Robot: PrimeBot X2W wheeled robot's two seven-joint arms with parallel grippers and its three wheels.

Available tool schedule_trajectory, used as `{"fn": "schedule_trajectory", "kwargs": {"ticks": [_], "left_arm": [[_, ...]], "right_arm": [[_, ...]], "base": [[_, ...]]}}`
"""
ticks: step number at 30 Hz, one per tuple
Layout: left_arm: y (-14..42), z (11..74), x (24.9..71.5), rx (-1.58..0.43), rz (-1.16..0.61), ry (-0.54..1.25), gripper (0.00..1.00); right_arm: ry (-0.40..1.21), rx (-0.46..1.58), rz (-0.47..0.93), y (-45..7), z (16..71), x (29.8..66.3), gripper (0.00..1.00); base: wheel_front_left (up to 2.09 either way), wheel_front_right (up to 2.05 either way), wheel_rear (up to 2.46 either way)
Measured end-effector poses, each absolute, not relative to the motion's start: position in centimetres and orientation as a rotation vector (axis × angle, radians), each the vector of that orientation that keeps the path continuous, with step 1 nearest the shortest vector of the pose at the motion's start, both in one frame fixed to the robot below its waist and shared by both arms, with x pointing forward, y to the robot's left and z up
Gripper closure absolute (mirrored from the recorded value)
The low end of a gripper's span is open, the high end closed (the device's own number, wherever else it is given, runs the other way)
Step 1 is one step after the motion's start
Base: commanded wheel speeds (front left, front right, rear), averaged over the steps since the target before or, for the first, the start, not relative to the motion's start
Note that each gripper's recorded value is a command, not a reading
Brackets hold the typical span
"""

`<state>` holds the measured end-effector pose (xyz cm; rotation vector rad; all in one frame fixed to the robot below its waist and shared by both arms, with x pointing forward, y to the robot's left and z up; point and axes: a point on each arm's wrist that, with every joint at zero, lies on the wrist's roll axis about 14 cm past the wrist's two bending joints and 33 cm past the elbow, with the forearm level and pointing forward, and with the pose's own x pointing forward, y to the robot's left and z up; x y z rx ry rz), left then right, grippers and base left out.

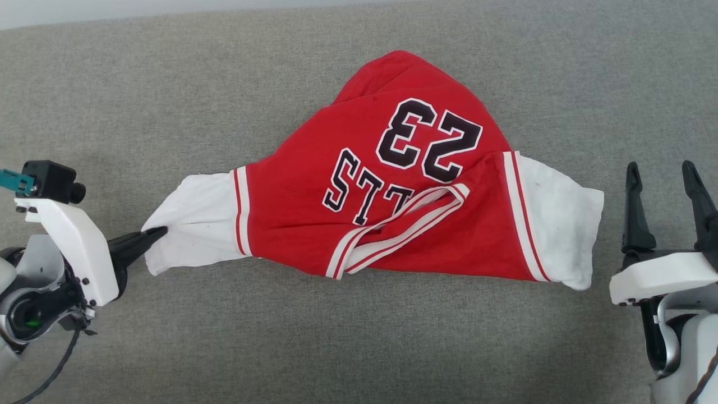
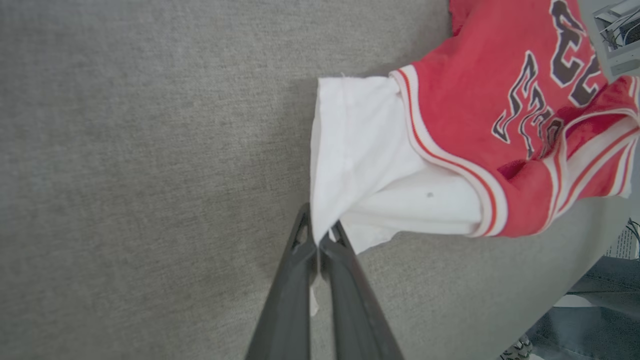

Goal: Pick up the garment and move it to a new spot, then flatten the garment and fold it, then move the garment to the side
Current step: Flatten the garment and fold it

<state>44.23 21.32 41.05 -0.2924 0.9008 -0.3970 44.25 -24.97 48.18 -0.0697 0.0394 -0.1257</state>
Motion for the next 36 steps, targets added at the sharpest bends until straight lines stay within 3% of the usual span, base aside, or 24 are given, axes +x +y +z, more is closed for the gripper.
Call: {"fn": "schedule_trajectory", "kwargs": {"ticks": [2, 4, 5, 14, 18, 21, 27, 36], "left_arm": [[21.3, 40.8, 44.4, -0.291, -0.388, 0.889, 1.00], [21.1, 40.8, 44.6, -0.291, -0.388, 0.868, 0.55], [21.1, 41.1, 44.8, -0.283, -0.390, 0.845, 0.00], [24.7, 43.5, 45.0, -0.210, -0.299, 0.521, 0.00], [25.7, 42.2, 43.3, -0.195, -0.252, 0.494, 0.00], [25.4, 43.6, 44.0, -0.246, -0.197, 0.388, 0.00], [24.5, 42.9, 40.5, -0.264, -0.121, 0.292, 0.00], [25.1, 44.7, 38.7, -0.198, -0.012, 0.145, 0.00]], "right_arm": [[0.042, -0.073, -0.125, -24.9, 48.3, 44.2, 0.00], [0.043, -0.080, -0.124, -25.0, 48.5, 44.2, 0.00], [0.043, -0.082, -0.122, -24.9, 48.6, 44.2, 0.00], [0.133, -0.099, -0.066, -22.9, 48.3, 44.1, 0.00], [0.199, -0.104, -0.013, -21.6, 47.9, 44.6, 0.00], [0.300, -0.166, 0.025, -22.2, 47.1, 44.5, 0.00], [0.482, -0.220, 0.099, -23.5, 47.3, 45.3, 0.00], [0.776, -0.243, 0.203, -24.2, 45.3, 46.0, 0.00]], "base": [[0.00, 0.00, 0.00], [0.00, 0.00, 0.00], [0.00, 0.00, 0.00], [0.00, 0.00, 0.00], [0.00, 0.00, 0.00], [0.00, 0.00, 0.00], [0.00, 0.00, 0.00], [0.00, 0.00, 0.00]]}}
